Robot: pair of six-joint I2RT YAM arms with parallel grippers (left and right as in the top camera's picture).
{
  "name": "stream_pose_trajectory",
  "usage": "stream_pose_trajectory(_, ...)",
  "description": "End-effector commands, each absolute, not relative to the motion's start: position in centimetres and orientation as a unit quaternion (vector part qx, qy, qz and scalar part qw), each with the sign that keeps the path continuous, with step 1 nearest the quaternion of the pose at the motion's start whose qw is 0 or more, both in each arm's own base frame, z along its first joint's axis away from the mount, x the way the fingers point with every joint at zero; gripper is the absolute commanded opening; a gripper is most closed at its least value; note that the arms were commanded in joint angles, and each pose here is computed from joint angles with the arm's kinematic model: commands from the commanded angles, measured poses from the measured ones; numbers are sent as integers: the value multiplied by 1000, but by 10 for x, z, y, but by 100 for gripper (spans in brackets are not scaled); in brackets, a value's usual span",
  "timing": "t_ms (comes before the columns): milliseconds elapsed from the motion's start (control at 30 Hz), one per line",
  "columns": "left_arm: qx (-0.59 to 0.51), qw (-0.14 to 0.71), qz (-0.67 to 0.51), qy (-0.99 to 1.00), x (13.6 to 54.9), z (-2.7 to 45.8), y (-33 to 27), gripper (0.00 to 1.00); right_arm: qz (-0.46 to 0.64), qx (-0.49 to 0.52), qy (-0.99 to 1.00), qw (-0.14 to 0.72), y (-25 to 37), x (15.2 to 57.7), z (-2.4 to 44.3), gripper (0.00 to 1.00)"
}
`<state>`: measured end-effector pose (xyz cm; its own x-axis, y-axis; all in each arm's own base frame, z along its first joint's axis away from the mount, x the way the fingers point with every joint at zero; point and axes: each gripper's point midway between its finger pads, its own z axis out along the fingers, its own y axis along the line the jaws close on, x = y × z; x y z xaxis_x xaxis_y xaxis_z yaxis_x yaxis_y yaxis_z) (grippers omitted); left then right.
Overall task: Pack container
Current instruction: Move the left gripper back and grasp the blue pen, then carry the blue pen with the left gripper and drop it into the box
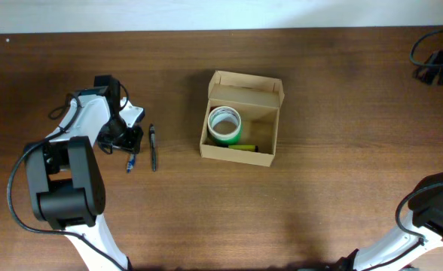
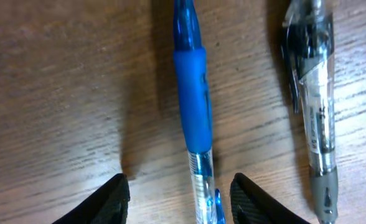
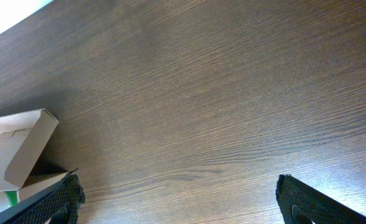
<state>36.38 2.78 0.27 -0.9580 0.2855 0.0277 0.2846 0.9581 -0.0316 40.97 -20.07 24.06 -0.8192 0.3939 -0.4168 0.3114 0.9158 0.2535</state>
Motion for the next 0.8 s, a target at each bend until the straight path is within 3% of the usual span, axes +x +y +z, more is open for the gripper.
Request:
stream_pose_trajectory(0, -161, 20, 16, -987, 364, -4, 24, 52, 92, 187, 949, 238, -198, 411, 242, 99)
stream_pose_trajectory(467, -168, 57, -20, -984, 358, -32, 7, 51, 92, 187, 949, 238, -198, 411, 242, 99)
stream_pose_trajectory(533, -167, 58, -19, -984, 358, -32, 7, 43, 92, 187, 949, 238, -198, 411, 242, 99)
stream_pose_trajectory(633, -164, 59, -18, -985, 357, -32, 9, 18, 92, 187, 949, 238, -198, 411, 242, 99)
stream_pose_trajectory(767, -156, 63, -4, -986, 355, -31, 10, 14, 92, 187, 949, 238, -198, 411, 242, 99)
